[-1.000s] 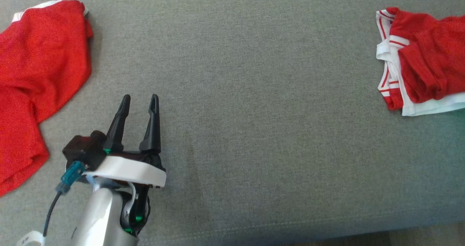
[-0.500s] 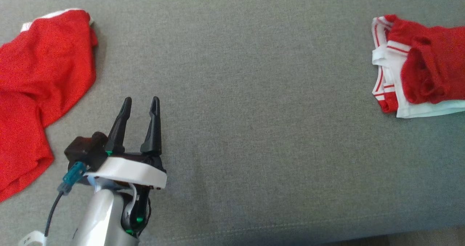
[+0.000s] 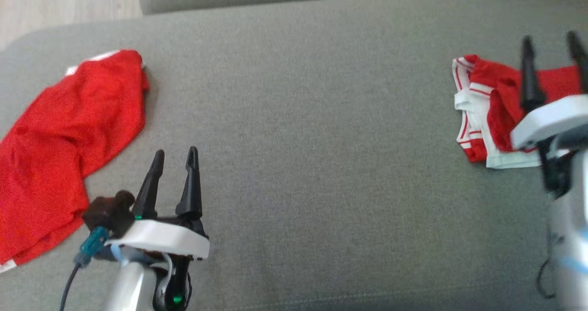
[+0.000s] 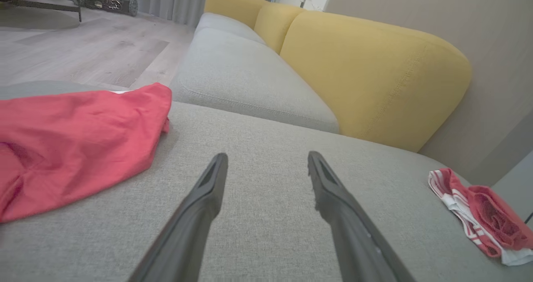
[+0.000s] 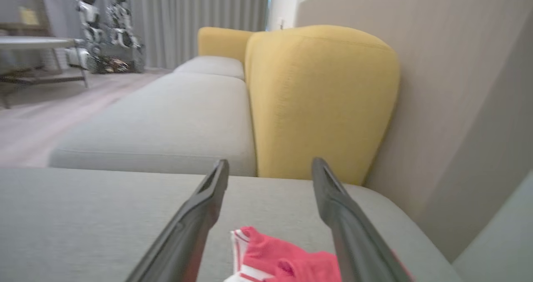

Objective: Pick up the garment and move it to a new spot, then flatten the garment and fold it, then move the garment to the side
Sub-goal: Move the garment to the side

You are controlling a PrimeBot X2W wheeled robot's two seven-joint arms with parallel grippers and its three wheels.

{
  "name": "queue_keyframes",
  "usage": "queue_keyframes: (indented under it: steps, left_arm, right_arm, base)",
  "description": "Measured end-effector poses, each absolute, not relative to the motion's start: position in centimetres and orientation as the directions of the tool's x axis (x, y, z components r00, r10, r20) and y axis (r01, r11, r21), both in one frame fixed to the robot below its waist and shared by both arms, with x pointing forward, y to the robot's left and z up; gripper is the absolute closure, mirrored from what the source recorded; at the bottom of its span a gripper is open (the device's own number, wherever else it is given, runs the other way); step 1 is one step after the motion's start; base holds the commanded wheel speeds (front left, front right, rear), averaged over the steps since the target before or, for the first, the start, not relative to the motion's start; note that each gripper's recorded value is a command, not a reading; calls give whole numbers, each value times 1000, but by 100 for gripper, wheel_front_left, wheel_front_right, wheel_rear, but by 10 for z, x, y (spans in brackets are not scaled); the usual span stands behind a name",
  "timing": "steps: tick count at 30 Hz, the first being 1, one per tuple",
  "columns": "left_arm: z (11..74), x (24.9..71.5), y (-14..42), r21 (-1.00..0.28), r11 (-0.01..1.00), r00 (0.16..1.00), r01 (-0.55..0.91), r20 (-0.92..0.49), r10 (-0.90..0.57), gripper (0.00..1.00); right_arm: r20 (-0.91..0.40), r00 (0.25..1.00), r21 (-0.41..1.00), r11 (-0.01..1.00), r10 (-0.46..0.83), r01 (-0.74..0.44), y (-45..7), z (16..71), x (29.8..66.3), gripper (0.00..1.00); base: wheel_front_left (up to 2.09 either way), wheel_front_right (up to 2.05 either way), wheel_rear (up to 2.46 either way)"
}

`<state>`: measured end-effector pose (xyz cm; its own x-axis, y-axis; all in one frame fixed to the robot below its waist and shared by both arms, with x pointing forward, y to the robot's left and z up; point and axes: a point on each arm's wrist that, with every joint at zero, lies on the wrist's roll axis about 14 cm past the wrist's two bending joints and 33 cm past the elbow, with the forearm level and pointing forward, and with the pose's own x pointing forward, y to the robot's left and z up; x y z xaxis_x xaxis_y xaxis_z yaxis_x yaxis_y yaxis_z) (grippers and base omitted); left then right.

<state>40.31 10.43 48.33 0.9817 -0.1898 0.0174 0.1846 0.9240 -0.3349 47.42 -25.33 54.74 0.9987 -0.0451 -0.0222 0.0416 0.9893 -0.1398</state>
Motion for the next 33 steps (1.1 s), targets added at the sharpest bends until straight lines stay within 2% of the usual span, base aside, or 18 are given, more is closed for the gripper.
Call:
queue_keyframes:
  steps: [6, 17, 33]
  left_arm:
    - [497, 391, 113, -345, 925, 987, 159, 48, -151, 0]
    - [499, 363, 125, -340, 933, 993, 120, 49, -109, 0]
    - [500, 356, 114, -352, 927, 992, 130, 47, -121, 0]
  right_arm:
    - [88, 996, -45, 999, 34, -30, -211, 556, 448, 0]
    - [47, 996, 9, 997, 75, -75, -182, 510, 395, 0]
    - [27, 998, 66, 996, 61, -63, -179, 493, 372, 0]
  base:
    - [0, 0, 0]
    - [0, 0, 0]
    - [0, 0, 0]
